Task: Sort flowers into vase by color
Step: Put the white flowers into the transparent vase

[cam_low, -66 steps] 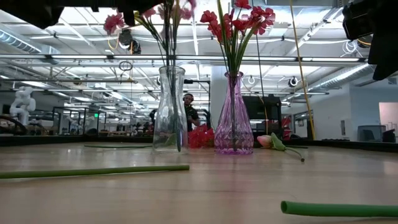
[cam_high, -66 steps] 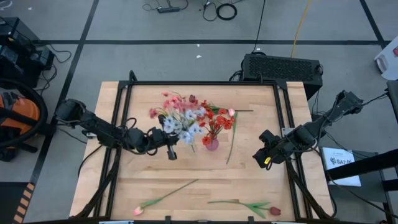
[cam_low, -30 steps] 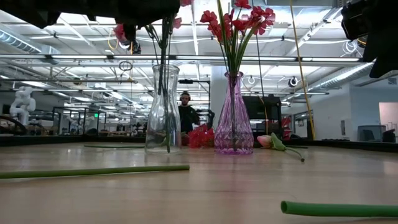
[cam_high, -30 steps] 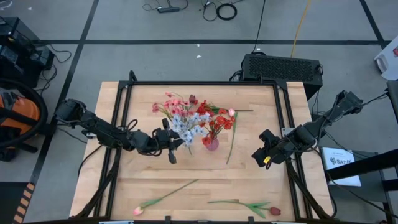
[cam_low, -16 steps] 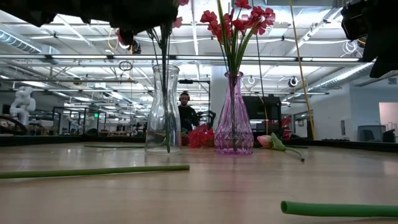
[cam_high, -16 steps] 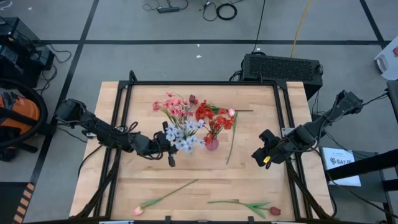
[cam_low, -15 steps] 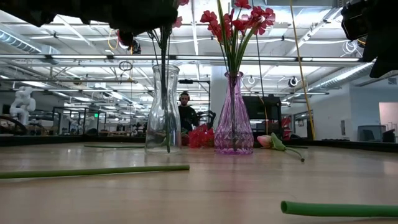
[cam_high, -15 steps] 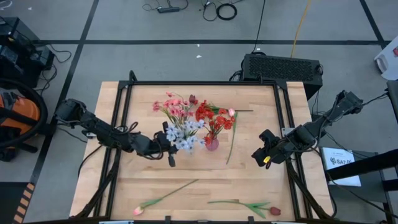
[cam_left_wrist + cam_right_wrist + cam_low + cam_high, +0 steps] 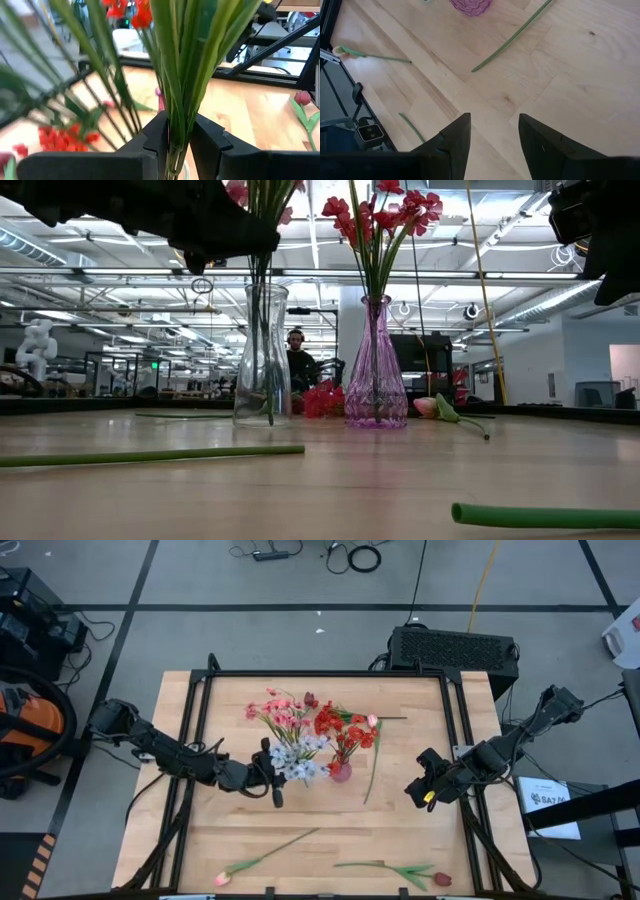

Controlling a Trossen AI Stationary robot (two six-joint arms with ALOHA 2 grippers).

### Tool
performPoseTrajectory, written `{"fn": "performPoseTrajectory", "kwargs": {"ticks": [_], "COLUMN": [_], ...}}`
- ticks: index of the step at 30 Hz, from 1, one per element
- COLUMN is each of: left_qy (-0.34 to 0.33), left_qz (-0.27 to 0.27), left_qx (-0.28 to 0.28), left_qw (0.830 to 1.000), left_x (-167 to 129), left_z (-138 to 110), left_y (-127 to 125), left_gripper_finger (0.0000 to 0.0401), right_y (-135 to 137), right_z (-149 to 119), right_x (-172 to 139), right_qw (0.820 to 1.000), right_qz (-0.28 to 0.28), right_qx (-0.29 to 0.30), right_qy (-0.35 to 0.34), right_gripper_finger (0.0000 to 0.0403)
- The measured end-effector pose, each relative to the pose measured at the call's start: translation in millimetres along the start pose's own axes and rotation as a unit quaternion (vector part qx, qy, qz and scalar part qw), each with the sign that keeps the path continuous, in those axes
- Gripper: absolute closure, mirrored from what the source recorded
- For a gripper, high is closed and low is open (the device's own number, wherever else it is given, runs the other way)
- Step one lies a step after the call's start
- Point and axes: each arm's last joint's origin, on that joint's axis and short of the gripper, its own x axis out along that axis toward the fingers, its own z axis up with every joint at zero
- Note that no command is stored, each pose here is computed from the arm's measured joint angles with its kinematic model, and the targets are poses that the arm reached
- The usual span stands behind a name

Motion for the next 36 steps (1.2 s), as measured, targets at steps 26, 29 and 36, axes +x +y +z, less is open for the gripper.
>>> {"fn": "performPoseTrajectory", "kwargs": {"ticks": [26,29,36], "left_qy": [0.021,0.015,0.009], "left_qz": [-0.003,-0.013,-0.023], "left_qx": [-0.052,-0.052,-0.056], "left_qw": [0.998,0.998,0.998], "left_x": [-2,-5,-18], "left_z": [-3,1,14], "left_y": [1,-1,1], "left_gripper_finger": [0.0231,0.023,0.023], "right_y": [-1,-1,-1], "right_z": [1,1,2], "right_x": [0,0,0], "right_qw": [1.0,1.0,1.0], "right_qz": [-0.003,-0.003,-0.004], "right_qx": [-0.005,-0.004,0.004], "right_qy": [-0.011,-0.011,-0.014], "right_gripper_finger": [0.0245,0.0245,0.0245]}}
